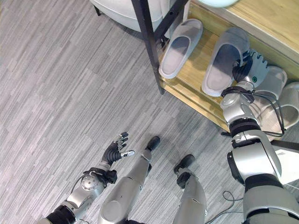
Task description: Arrange the slippers neatly on the shoe rack.
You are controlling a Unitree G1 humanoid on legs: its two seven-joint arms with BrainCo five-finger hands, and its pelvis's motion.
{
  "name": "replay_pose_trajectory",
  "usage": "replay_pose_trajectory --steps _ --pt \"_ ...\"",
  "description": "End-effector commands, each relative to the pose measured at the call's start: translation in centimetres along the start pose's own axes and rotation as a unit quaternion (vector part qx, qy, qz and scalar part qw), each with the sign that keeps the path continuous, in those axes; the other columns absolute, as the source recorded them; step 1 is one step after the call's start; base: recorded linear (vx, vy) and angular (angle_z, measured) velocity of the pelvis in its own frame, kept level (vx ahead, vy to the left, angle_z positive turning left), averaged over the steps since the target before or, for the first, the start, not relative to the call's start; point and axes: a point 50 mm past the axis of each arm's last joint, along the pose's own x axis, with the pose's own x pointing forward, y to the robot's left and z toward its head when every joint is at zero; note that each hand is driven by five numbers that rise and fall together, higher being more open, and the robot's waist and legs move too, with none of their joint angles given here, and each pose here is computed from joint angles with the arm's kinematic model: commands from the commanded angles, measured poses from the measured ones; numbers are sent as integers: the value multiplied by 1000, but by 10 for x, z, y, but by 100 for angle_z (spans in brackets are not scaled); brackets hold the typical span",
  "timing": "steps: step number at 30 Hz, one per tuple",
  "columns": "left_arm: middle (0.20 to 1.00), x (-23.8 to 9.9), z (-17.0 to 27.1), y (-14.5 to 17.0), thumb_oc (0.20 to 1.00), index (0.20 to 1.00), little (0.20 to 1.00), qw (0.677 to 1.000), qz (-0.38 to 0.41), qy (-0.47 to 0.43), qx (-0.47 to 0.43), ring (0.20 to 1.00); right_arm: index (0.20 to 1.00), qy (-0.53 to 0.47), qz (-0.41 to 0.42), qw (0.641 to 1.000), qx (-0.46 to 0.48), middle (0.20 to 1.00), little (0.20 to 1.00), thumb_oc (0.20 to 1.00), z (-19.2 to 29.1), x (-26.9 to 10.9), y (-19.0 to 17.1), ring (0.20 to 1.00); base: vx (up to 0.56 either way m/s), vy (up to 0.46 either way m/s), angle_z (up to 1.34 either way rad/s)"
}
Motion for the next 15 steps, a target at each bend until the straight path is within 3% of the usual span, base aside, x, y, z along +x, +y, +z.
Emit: replay_pose_trajectory --steps 1,6,15 --pt "1000 1 23 0 1000 1000 1000 998 -24 -53 -4 1000 1000 -20 -28 999 19 1000 1000 1000 8 20 -27 1000 0 0 0" --pt "1000 4 24 2 1000 1000 1000 998 -21 -53 5 1000 1000 -16 -4 999 39 1000 1000 1000 9 11 -13 1000 -19 18 -2" --pt "1000 7 24 4 1000 1000 1000 999 -2 -54 4 1000 1000 14 24 988 155 1000 1000 1000 17 -18 16 1000 -41 29 -4"
